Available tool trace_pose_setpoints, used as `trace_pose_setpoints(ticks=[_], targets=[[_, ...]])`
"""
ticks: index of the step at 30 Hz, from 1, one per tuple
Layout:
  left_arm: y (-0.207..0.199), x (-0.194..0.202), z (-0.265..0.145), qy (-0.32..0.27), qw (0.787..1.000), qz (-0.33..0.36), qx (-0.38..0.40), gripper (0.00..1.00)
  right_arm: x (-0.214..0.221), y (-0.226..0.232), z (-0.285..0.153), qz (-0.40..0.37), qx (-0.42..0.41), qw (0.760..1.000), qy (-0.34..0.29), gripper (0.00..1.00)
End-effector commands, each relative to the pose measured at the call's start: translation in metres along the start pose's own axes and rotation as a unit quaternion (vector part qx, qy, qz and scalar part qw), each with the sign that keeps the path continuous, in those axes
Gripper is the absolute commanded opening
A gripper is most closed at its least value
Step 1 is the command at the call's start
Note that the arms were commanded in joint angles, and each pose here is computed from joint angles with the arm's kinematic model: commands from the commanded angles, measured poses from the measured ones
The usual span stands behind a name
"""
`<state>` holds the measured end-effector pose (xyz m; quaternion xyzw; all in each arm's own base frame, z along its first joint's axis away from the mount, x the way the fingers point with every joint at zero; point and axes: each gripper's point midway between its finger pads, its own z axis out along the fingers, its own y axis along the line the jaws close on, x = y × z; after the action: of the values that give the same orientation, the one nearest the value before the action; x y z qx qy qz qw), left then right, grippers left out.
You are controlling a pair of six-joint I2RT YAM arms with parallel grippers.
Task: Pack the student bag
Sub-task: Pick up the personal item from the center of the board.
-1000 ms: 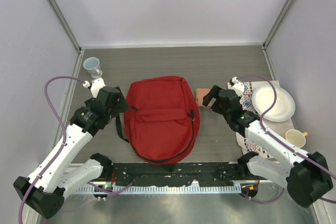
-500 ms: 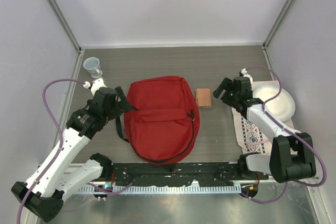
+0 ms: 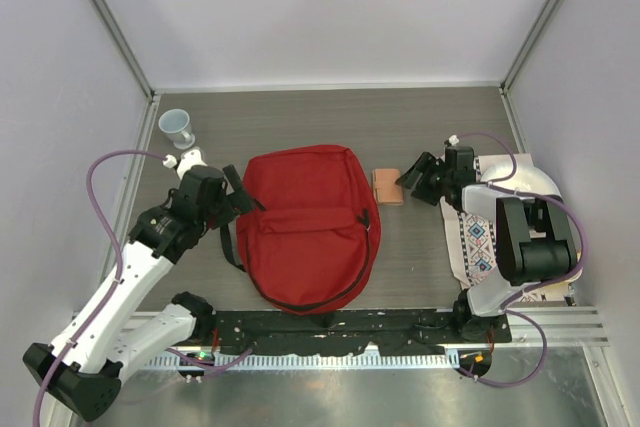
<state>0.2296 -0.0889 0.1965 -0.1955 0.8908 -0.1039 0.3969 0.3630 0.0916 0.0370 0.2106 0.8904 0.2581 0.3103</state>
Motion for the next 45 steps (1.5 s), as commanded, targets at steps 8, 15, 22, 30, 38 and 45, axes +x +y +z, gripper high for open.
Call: trace_pose_setpoints(ticks=[8, 15, 22, 30, 38, 45], targets=[[-0.005, -0.01, 0.001, -0.02, 1.0, -0.004, 0.009, 1.0, 0.008, 0.02, 0.019, 0.01, -0.086, 0.996, 0.023, 0.59], [-0.013, -0.006, 0.009, -0.005, 1.0, -0.006, 0.016, 1.0, 0.02, 0.002, 0.022, -0.004, -0.039, 0.999, 0.022, 0.55], [-0.015, -0.003, 0.011, 0.002, 1.0, -0.009, 0.019, 1.0, 0.028, 0.004, 0.023, -0.005, -0.044, 0.999, 0.03, 0.44], [-0.014, 0.001, 0.014, 0.006, 1.0, -0.013, 0.02, 1.0, 0.022, 0.017, 0.021, -0.011, -0.05, 0.999, 0.016, 0.26], [-0.013, 0.002, 0.013, 0.006, 1.0, -0.013, 0.019, 1.0, 0.018, 0.017, 0.015, -0.016, -0.04, 0.999, 0.0, 0.01], [-0.016, -0.004, 0.006, -0.004, 0.999, -0.017, 0.03, 1.0, -0.006, 0.036, -0.012, -0.016, -0.052, 0.997, -0.056, 0.01]])
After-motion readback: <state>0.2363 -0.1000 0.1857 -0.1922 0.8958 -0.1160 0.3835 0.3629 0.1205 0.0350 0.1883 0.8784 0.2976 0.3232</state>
